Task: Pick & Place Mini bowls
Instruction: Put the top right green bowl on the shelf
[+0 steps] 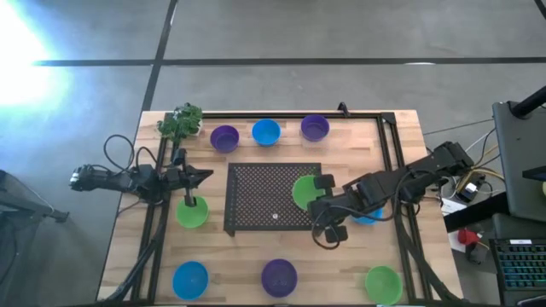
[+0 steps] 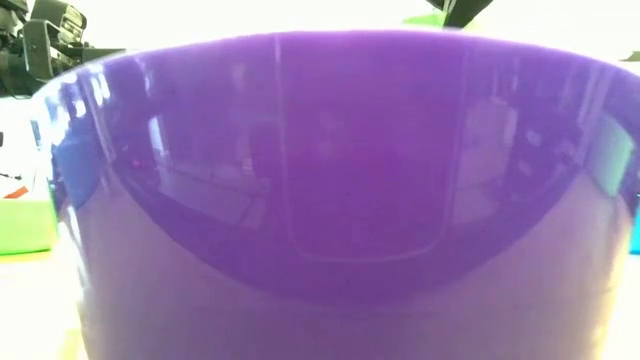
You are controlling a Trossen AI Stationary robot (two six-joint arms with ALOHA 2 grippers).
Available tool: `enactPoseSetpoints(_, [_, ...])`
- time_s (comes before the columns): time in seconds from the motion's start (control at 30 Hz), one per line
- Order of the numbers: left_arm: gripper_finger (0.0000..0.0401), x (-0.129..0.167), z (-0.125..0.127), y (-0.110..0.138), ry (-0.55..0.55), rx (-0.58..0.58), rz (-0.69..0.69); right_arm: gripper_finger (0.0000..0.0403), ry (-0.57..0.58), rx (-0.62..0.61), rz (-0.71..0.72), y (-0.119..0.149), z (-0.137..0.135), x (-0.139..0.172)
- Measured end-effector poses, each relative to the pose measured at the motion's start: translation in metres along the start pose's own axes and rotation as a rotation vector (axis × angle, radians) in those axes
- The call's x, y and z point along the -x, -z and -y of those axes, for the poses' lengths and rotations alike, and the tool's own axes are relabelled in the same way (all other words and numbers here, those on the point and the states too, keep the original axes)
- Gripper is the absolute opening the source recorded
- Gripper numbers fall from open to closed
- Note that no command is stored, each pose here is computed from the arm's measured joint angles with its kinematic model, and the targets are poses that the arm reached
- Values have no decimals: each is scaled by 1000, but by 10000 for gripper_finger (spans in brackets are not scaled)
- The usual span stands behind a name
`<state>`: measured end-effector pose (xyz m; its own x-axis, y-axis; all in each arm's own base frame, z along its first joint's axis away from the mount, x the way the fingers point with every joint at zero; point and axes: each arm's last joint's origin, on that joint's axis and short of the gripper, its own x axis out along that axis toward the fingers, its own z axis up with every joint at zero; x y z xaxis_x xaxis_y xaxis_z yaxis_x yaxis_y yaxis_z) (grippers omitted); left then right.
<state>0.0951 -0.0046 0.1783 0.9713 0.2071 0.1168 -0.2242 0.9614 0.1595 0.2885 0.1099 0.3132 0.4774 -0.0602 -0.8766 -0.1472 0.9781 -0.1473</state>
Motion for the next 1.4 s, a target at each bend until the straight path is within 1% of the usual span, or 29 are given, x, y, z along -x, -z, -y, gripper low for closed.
enactPoseSetpoints(0.97, [0, 0, 0, 0, 0, 0, 0, 8, -3, -3, 21, -2, 0, 0])
enactPoseSetpoints(1.13, [0, 0, 0, 0, -1, 0, 0, 8, -4, 19, 27, -3, 0, 0])
enactPoseSetpoints(1.4, [0, 0, 0, 0, 0, 0, 0, 8, -3, 19, 27, -3, 0, 0])
